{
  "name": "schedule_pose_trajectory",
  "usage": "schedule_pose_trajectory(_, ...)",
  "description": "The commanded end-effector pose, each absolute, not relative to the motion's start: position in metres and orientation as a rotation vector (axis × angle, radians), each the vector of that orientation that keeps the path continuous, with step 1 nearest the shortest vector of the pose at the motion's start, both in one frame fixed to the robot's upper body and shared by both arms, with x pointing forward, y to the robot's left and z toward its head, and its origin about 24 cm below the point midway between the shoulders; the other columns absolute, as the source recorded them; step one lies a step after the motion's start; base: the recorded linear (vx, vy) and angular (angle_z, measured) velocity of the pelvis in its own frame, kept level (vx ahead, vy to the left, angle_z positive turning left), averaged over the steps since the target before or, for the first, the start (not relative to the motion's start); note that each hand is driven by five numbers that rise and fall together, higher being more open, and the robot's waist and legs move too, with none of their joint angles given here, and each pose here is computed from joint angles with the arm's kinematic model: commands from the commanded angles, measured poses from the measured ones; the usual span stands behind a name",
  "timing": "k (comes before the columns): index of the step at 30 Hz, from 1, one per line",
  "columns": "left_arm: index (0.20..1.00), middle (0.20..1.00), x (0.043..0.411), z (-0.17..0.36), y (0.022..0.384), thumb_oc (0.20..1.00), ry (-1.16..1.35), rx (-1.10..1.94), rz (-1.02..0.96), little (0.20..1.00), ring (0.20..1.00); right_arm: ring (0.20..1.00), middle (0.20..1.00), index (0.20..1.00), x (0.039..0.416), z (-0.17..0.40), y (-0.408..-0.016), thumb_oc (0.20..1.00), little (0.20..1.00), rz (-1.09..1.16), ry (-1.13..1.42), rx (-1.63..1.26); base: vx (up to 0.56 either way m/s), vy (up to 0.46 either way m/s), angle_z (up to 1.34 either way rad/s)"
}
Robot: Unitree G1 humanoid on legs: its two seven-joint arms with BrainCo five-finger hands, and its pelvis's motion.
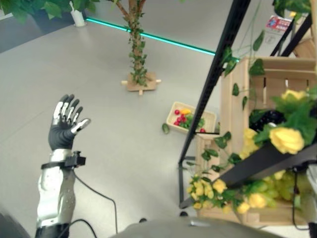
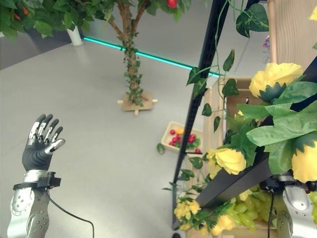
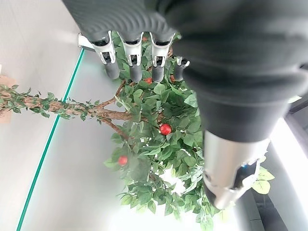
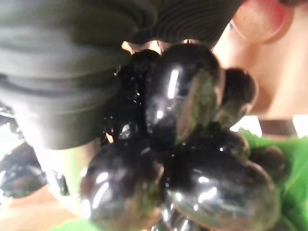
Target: Pick up the fruits from the basket on one side to the basket on the other side
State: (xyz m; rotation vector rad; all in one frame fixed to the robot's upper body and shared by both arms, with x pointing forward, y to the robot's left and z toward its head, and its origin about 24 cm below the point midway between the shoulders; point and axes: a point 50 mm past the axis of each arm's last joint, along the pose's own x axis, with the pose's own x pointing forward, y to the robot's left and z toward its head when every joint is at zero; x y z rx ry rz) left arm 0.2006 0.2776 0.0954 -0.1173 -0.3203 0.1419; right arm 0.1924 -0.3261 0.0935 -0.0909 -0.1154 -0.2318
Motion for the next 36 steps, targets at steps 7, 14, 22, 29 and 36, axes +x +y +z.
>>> schedule_pose_trajectory(7, 1.0, 1.0, 0.201, 0.106, 0.29, 1.0, -0.36, -0.028, 0.167, 1.0, 1.0, 1.0, 1.0, 1.0, 0.183, 0.076, -0.403, 1.0, 1.0, -0.689, 0.003, -0.209, 0.01, 0.004, -0.02)
schedule_pose_trajectory(14, 1.0, 1.0, 0.209, 0.105, 0.285, 1.0, -0.356, -0.023, 0.147, 1.0, 1.0, 1.0, 1.0, 1.0, 0.154, 0.061, -0.453, 1.0, 1.0, -0.956, 0.146, -0.19, 0.0, 0.004, 0.02)
schedule_pose_trajectory(22, 1.0, 1.0, 0.212, 0.101, 0.282, 1.0, -0.33, -0.032, 0.105, 1.0, 1.0, 1.0, 1.0, 1.0, 0.146, 0.063, -0.464, 1.0, 1.0, -0.744, 0.47, -0.609, 0.0, 0.003, 0.02)
schedule_pose_trajectory(29, 1.0, 1.0, 0.211, 0.099, 0.277, 1.0, -0.316, -0.033, 0.054, 1.0, 1.0, 1.0, 1.0, 1.0, 0.142, 0.045, -0.467, 1.0, 1.0, -0.59, 0.668, -0.635, 0.01, 0.0, 0.0)
schedule_pose_trajectory(36, 1.0, 1.0, 0.213, 0.098, 0.274, 1.0, -0.299, -0.018, 0.022, 1.0, 1.0, 1.0, 1.0, 1.0, 0.155, 0.04, -0.46, 1.0, 1.0, -0.453, 0.764, -0.759, 0.0, 0.0, 0.0)
